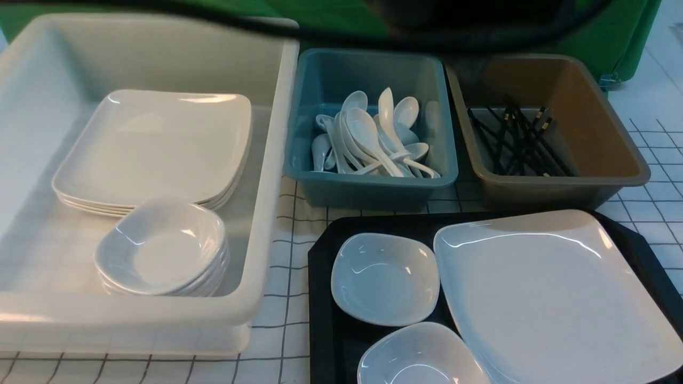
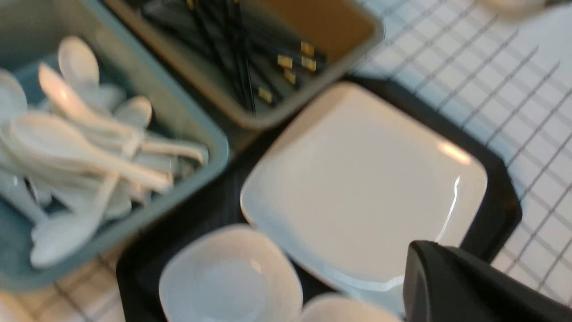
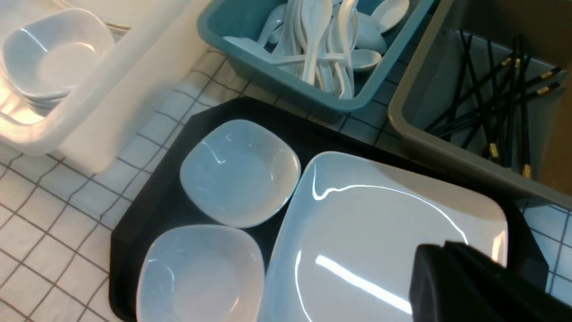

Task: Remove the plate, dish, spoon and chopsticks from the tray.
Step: Use the left arm to grab a small plate from the dinner plate

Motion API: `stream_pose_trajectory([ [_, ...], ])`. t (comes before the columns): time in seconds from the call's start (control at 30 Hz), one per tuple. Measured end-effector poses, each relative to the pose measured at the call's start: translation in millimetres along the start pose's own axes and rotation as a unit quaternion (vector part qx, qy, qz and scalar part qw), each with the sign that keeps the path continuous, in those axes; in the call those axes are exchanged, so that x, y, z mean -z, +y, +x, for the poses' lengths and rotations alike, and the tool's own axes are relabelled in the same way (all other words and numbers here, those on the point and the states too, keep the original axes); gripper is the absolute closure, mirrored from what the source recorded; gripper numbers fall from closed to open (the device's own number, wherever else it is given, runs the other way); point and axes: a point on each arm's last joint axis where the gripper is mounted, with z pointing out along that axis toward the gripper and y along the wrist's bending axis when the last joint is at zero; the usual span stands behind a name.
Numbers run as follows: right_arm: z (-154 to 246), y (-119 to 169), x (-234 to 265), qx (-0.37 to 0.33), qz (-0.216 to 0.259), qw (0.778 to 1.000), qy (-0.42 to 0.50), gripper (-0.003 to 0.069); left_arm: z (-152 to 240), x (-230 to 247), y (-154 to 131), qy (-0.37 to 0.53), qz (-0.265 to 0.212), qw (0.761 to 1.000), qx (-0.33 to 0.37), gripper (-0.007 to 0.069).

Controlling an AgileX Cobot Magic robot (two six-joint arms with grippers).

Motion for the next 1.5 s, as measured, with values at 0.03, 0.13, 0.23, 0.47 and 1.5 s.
stream_pose_trajectory([
  [0.03,0,0,0,-0.001,-0.002,1.0,0.001,0.0655,15,-4,-2,0.025,-0.001,1.0,0.0,0.0629],
  [0.13,1,1,0,-0.001,-0.006,1.0,0.007,0.0655,59,-20,-5,0.094,0.0,0.996,-0.003,0.0629],
  [0.23,5,4,0,0.017,-0.023,0.999,0.027,0.0655,98,-52,-5,0.155,0.001,0.988,-0.005,0.0627],
  [0.47,26,13,-18,0.025,-0.081,0.994,0.076,0.0655,142,-116,1,0.187,0.005,0.982,-0.04,0.061],
  [1.5,68,22,-55,-0.008,-0.14,0.979,0.15,0.0647,167,-215,12,0.209,-0.038,0.972,-0.102,0.0142],
])
